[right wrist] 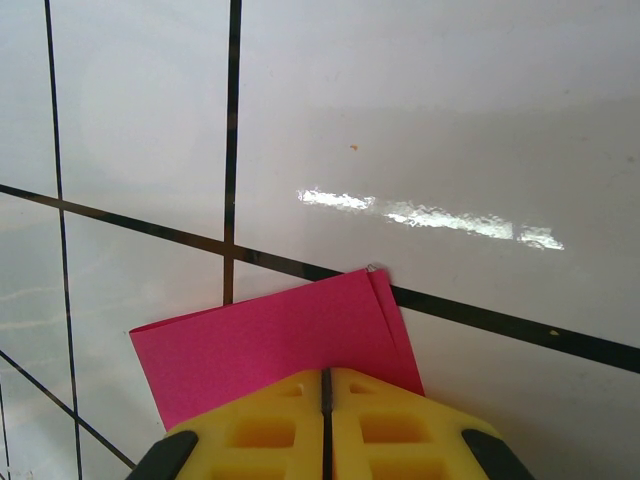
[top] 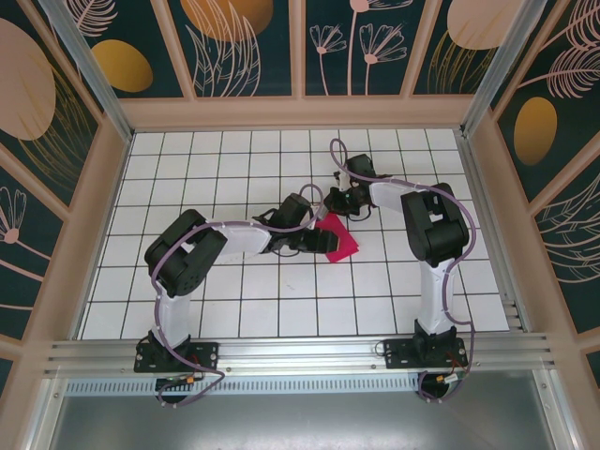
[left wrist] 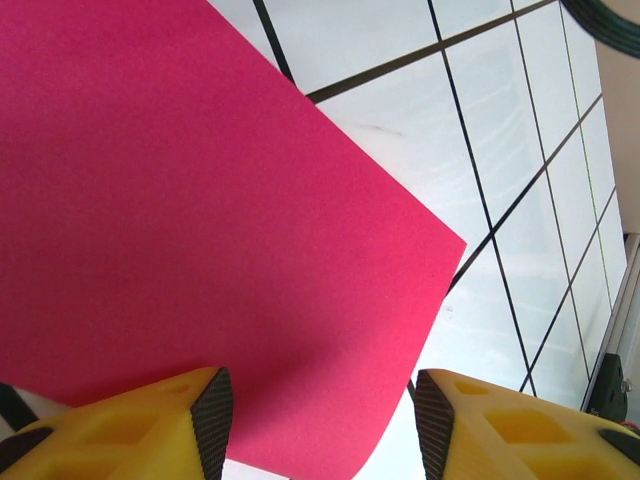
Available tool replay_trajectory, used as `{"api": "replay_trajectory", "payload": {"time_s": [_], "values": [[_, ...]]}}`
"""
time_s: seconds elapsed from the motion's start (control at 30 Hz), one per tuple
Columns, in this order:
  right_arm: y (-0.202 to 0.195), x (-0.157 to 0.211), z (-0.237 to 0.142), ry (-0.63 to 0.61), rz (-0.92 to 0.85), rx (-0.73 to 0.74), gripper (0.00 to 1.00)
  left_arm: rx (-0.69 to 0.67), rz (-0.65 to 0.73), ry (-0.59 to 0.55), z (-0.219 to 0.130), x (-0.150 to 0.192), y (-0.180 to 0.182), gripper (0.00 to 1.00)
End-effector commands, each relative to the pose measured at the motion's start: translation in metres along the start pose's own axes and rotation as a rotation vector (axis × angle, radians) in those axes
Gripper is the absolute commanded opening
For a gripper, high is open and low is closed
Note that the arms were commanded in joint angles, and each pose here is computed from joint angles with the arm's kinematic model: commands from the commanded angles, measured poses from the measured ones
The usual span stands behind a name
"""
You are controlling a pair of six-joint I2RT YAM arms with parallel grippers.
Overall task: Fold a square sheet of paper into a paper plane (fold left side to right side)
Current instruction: First fold the square sheet of paper in half at the center of the table.
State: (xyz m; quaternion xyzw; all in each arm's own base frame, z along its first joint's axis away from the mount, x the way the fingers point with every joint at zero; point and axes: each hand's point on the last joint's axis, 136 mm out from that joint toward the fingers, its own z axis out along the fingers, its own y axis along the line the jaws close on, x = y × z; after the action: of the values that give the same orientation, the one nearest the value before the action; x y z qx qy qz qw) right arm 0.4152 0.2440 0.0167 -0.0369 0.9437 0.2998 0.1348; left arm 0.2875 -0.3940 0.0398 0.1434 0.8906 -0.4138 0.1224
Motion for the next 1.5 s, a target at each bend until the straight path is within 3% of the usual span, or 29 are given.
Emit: {"api": "replay_trajectory", "payload": {"time_s": [0.0, 1.47], "values": [[-0.03, 0.057, 0.025, 0.169, 0.07, 0.118, 0.1, -0.024, -0.006, 0.053, 0.006, 0.02, 0.009, 0.54], [-0.029, 0.061, 0.028, 0.175, 0.07, 0.116, 0.1, 0.013, 0.064, 0.19, 0.027, 0.08, -0.029, 0.55]]}}
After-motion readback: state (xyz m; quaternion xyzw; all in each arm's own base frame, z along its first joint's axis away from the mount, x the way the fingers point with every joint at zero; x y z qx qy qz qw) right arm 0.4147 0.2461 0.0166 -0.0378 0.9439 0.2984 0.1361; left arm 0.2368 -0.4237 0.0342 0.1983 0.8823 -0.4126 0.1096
